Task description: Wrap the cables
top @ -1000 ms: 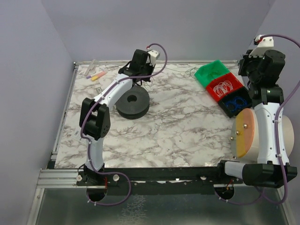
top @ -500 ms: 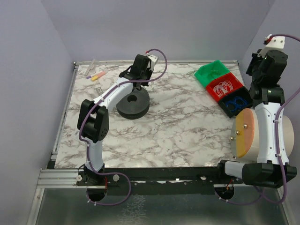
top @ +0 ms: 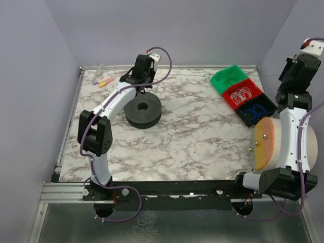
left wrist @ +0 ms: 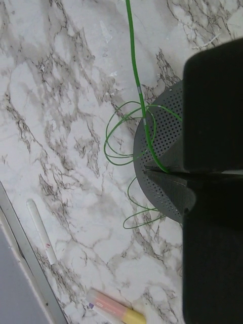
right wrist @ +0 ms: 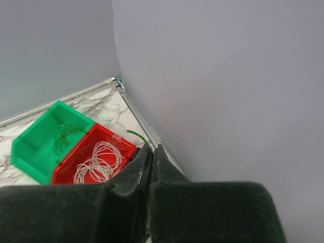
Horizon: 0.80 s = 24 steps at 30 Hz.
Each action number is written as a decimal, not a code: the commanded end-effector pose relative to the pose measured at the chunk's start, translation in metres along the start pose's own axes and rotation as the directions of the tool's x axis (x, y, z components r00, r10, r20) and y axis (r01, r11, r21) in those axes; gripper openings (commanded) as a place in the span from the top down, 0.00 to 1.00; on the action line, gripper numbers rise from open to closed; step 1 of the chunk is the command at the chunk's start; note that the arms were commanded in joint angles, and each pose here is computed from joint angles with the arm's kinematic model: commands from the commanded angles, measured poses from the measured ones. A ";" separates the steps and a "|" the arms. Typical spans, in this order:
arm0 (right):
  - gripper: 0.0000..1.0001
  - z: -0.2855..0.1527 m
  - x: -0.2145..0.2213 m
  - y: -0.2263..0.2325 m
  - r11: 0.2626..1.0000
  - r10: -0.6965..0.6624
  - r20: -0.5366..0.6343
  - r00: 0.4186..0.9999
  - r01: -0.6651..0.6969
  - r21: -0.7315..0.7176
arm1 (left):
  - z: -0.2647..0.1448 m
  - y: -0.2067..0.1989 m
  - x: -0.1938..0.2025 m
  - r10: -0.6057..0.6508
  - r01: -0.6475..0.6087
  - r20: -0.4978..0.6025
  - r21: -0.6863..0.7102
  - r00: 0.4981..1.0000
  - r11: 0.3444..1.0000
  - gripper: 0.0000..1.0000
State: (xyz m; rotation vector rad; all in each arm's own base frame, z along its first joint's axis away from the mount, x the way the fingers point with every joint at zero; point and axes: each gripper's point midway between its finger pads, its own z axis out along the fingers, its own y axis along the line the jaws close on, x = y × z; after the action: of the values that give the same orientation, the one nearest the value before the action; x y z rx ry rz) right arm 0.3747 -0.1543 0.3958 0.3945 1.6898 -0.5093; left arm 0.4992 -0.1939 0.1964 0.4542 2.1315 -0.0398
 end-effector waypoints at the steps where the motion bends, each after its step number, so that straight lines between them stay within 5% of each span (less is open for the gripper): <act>1: 1.00 0.013 0.006 -0.024 0.997 0.014 -0.005 1.000 -0.014 0.071 | -0.016 0.026 -0.004 -0.007 0.008 0.013 -0.061 1.000 0.998 1.00; 10: 0.99 0.017 0.035 0.027 0.979 0.000 -0.109 0.994 -0.023 -0.205 | -0.020 0.017 -0.007 -0.008 0.008 0.025 0.003 1.000 1.000 1.00; 16: 0.99 0.032 0.037 -0.010 1.000 -0.015 -0.110 0.994 0.016 0.007 | -0.023 0.036 -0.012 -0.003 0.005 0.034 -0.080 0.999 0.997 1.00; 24: 1.00 0.051 0.053 -0.039 0.996 -0.019 -0.142 0.990 0.031 0.083 | -0.021 0.076 -0.005 -0.061 0.064 0.024 -0.157 0.998 0.986 1.00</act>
State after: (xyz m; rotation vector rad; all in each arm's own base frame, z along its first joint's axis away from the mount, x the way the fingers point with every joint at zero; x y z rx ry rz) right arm 0.3919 -0.1887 0.3433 0.4352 1.8282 -0.4911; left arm 0.5057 -0.1563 0.2035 0.3931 2.1315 0.0249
